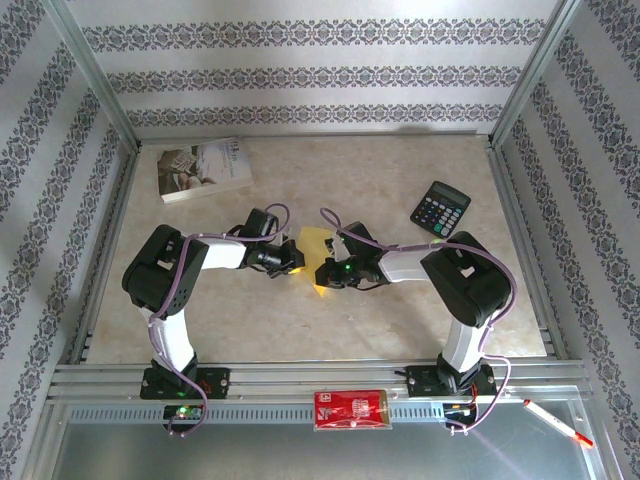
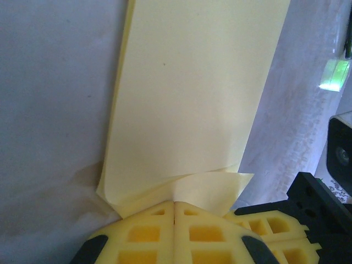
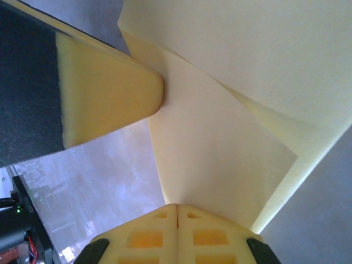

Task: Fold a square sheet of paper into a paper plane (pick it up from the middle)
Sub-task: Third fold the triangle at the center of the table.

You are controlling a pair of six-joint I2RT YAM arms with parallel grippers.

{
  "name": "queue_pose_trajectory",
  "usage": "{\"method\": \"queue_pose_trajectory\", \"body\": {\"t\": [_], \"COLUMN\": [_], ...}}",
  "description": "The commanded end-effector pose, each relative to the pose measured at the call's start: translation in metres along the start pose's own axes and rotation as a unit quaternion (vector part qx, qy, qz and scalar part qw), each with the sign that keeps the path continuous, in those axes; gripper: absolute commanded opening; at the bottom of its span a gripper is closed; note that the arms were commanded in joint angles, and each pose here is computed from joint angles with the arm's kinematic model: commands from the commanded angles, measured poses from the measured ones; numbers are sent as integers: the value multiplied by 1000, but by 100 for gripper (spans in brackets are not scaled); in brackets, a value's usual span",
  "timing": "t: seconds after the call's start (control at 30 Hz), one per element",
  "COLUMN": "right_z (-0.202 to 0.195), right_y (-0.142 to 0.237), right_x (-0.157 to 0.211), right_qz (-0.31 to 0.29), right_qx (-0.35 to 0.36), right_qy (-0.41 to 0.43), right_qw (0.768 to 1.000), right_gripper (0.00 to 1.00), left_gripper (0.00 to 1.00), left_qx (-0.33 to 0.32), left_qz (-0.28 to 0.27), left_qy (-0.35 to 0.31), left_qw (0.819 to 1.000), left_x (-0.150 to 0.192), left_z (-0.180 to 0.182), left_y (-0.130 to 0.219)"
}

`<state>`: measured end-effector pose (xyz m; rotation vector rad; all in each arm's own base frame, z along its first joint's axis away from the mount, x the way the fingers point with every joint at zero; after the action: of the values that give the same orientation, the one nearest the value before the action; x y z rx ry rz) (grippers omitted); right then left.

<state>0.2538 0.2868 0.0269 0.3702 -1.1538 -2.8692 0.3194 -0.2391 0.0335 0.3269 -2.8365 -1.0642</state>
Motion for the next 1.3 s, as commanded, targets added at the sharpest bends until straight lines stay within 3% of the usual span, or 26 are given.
{"method": "queue_pose_trajectory", "body": {"t": [0.0, 0.57, 0.8, 0.97, 1.1, 1.27], "right_z": [-62, -66, -63, -46, -12, 6], "right_y": [0, 9, 16, 26, 43, 64], "right_x": [67, 83, 92, 97, 76, 34], "right_qz": [93, 105, 109, 109, 73, -14], "right_qx": [119, 135, 127, 83, 23, 17], "right_qy": [-88, -88, -86, -66, -7, 15], "right_qw": [985, 981, 982, 988, 997, 1000], "right_gripper": [0, 0, 0, 0, 0, 14], "left_gripper": [0, 0, 4, 15, 24, 31], "left_qx": [-12, -38, -28, -11, -5, 2], "left_qz": [-13, -49, -76, -73, -54, -20], "left_qy": [8, 27, 15, 2, -9, -46], "left_qw": [1000, 998, 997, 997, 998, 999], "left_x": [-13, -49, -57, -35, -4, 36], "left_z": [6, 31, 18, 3, -1, -18], "left_y": [2, 13, 30, 42, 43, 33]}}
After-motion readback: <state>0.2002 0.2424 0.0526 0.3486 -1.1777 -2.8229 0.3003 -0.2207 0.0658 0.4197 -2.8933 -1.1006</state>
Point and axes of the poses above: each hand's point on the last joint's axis, 136 mm out from that joint toward the fingers, its own y axis back along the fingers, its own z axis along the line the jaws close on, x = y × z, the point moved 2 cm from there along y, back along the fingers, and after that the axes turned 4 degrees about y, right-handed, at the moved point
